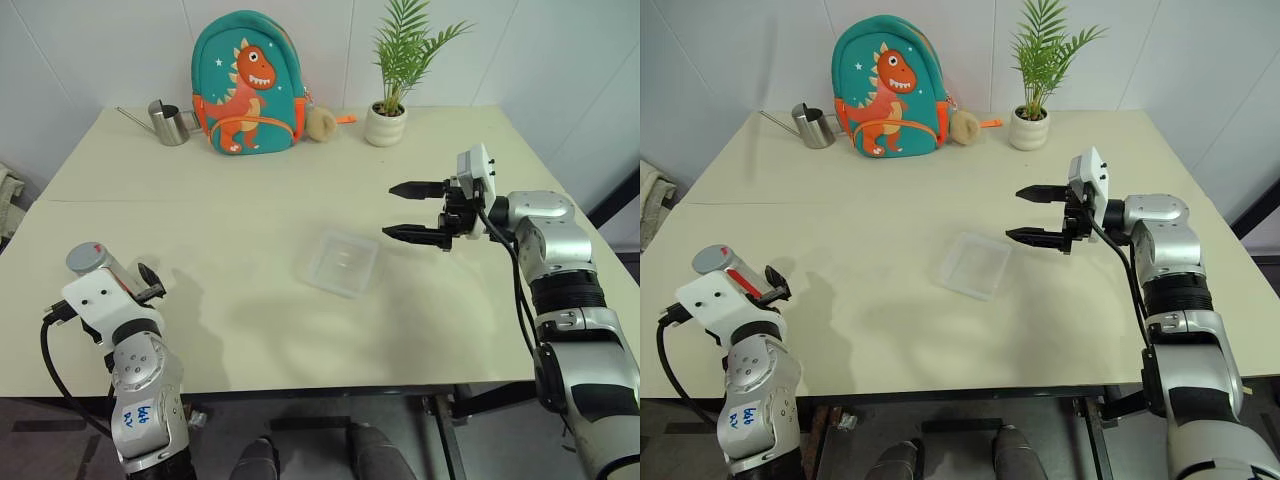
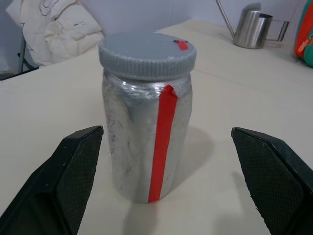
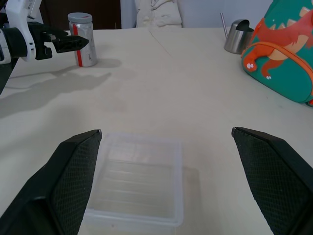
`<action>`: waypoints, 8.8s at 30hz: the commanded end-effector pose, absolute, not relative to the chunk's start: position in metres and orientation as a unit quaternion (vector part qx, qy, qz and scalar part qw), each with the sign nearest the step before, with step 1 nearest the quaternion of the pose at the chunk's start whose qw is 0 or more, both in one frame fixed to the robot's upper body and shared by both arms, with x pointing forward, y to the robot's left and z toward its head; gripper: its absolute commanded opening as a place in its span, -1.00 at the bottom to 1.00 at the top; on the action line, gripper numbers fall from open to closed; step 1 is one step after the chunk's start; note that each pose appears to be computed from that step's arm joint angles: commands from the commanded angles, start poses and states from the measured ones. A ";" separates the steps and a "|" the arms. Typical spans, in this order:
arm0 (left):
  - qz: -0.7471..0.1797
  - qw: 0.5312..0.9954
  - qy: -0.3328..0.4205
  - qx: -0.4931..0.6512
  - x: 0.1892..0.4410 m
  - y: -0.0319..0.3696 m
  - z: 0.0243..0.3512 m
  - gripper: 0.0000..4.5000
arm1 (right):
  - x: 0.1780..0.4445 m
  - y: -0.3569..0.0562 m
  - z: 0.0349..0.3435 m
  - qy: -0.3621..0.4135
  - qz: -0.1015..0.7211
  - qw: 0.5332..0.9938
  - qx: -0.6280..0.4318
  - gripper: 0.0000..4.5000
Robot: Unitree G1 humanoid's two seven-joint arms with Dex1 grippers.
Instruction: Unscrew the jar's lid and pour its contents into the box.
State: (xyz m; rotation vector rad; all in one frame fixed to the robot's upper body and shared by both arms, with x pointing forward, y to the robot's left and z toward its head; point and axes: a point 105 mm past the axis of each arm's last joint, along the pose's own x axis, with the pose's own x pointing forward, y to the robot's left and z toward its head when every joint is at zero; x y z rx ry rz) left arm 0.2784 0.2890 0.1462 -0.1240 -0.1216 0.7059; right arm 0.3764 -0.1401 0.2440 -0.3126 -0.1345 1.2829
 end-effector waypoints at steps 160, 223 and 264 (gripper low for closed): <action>-0.666 0.725 -0.134 0.114 0.311 0.092 0.241 -0.09 | 0.229 0.000 0.283 -0.133 0.664 0.732 -0.077 0.13; -0.725 0.664 -0.123 0.133 0.294 0.091 0.249 -0.09 | 0.265 0.013 0.292 -0.127 0.666 0.723 -0.131 0.99; -0.718 0.677 -0.101 0.129 0.296 0.106 0.245 -0.09 | 0.283 -0.047 0.298 -0.098 0.591 0.781 -0.177 0.99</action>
